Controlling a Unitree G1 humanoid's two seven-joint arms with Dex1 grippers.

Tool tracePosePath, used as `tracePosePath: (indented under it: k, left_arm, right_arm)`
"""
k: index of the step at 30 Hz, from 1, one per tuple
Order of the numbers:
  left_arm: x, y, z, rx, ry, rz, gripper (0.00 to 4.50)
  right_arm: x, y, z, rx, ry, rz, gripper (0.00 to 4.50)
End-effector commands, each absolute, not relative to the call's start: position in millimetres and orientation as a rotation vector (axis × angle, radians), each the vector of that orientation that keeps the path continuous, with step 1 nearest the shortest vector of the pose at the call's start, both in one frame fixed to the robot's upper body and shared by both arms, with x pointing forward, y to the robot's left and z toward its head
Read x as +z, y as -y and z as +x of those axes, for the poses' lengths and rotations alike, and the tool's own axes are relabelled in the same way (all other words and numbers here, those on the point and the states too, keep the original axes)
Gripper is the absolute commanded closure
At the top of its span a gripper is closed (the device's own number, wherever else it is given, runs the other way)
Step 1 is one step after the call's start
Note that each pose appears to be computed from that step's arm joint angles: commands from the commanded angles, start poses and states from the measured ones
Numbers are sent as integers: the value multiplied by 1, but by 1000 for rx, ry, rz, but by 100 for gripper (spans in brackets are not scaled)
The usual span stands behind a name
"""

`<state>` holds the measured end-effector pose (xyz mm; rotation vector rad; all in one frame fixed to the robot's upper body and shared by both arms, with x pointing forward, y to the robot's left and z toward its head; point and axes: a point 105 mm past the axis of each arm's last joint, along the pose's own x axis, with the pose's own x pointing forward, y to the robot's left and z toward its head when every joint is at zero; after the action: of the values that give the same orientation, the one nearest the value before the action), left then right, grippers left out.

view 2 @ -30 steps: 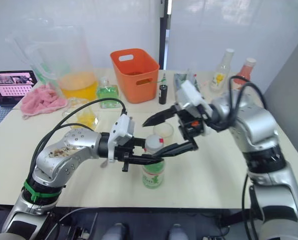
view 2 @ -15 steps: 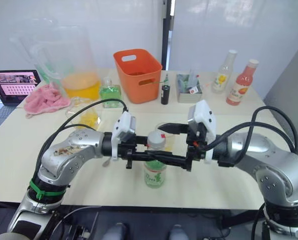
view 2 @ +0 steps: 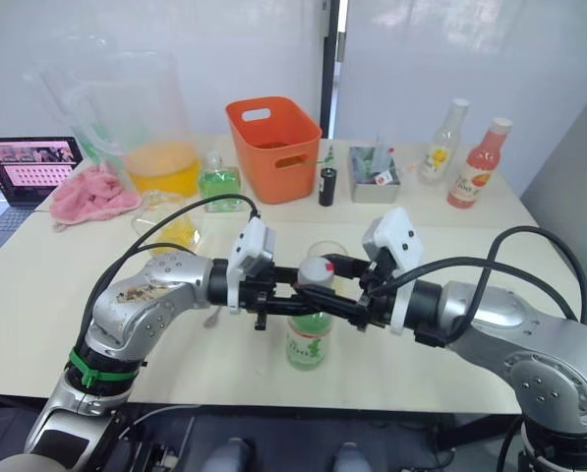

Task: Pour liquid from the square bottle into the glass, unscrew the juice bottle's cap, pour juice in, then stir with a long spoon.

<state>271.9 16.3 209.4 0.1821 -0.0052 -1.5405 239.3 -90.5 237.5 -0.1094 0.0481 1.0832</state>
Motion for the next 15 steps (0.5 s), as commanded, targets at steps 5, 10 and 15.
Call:
tracePosePath:
  k: [5, 10, 15]
  left_arm:
    - [210, -13, 268, -1545, 13, 184, 307]
    - [208, -15, 262, -1559, -2, 194, 307]
    - [207, -18, 255, -1561, -12, 204, 307]
  right_arm:
    - [245, 87, 236, 1169, -9, -131, 276]
    - [243, 81, 237, 1361, -13, -157, 276]
    - [241, 71, 240, 1605, -9, -204, 276]
